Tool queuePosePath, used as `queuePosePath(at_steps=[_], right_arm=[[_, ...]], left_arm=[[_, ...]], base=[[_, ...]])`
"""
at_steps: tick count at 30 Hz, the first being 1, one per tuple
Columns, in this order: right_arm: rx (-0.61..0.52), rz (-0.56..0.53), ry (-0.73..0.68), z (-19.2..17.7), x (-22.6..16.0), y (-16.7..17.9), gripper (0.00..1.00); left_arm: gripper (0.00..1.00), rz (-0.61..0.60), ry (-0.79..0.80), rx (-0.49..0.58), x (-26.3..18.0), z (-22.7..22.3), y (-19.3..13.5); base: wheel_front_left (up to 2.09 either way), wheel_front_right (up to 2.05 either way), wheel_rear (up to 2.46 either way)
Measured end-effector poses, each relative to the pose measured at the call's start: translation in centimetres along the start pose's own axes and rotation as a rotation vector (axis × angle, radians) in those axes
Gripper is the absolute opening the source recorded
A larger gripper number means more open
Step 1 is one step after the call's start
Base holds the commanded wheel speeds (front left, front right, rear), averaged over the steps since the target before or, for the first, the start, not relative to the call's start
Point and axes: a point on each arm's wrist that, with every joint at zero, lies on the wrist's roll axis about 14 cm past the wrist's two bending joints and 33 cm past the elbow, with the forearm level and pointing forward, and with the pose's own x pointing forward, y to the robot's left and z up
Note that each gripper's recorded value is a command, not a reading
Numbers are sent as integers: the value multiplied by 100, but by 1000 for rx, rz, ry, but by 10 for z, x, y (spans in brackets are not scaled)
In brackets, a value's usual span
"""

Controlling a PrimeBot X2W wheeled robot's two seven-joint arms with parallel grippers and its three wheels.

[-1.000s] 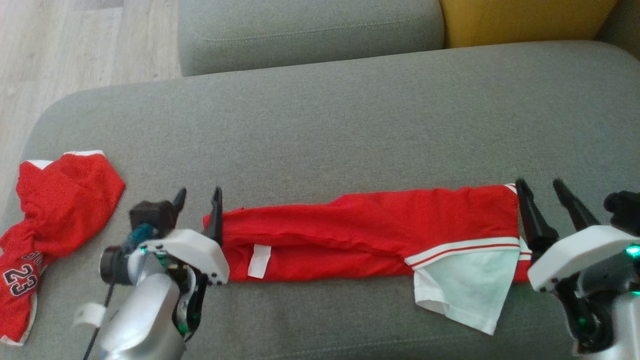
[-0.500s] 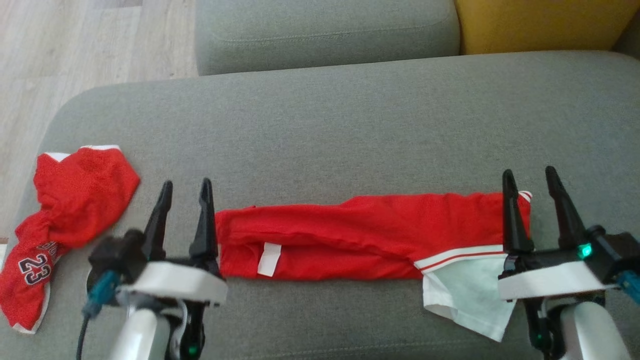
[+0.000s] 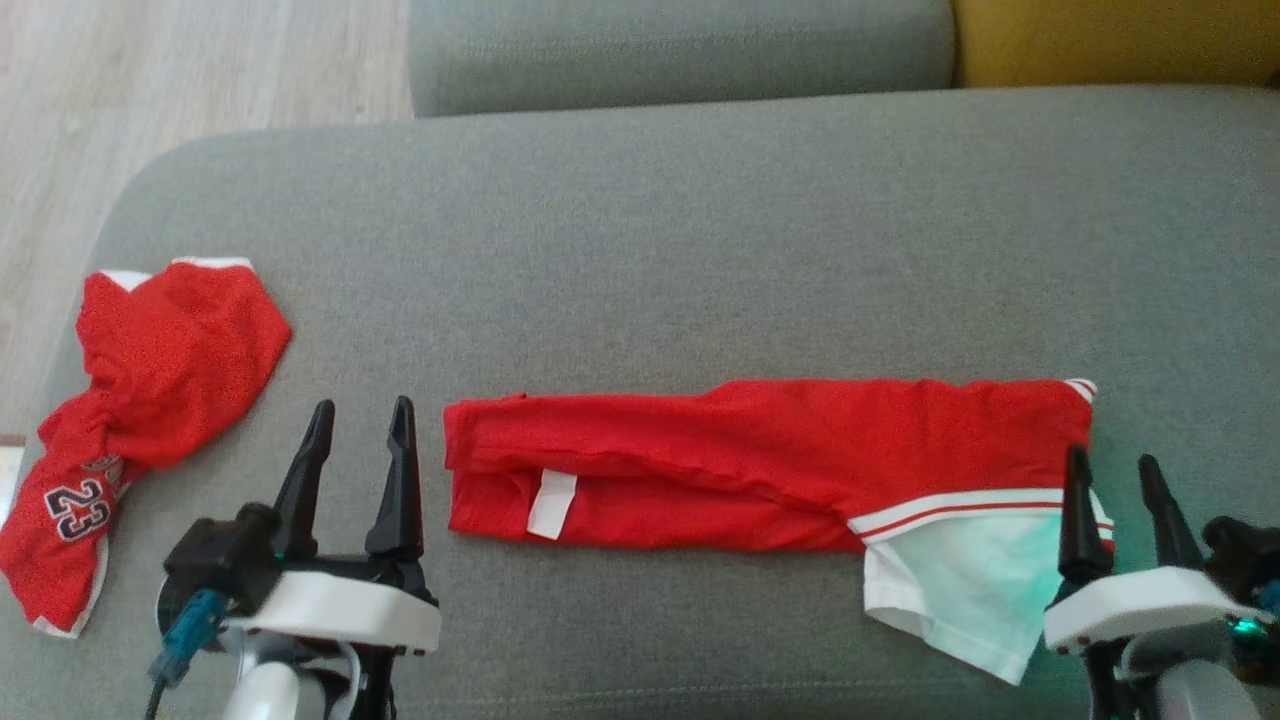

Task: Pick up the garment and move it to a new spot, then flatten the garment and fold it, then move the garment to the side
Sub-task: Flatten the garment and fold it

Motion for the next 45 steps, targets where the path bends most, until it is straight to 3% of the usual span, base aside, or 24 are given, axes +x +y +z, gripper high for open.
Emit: queuePosePath(at_steps=[7,13,18,19,20,28,39,45], right_arm=[[84,-114,148,-40,22,-27,100],[151,-144,281,-81,32,-24,100],[174,-153,289,-86,45,-19,100],[174,-151,292,-86,47,-19,66],[174,-152,289,-85,49,-19,0],[93,-181,250,-67,50,-32,0],[-182,-455,145,25,42,-133,0],[-206,-450,115,55,55,-127,0]], left_arm=[[100,6,75,-12,3,-25,6],[100,3,86,-14,14,-31,10],[100,7,99,-11,16,-36,13],[100,4,102,-12,16,-36,13],[100,3,102,-13,16,-37,13],[100,-14,85,-14,18,-31,8],[100,-26,59,-25,17,-22,0],[100,-18,45,-24,15,-17,2]], base=[[0,0,0],[0,0,0],[0,0,0],[0,0,0],[0,0,0],[0,0,0],[0,0,0],[0,0,0]])
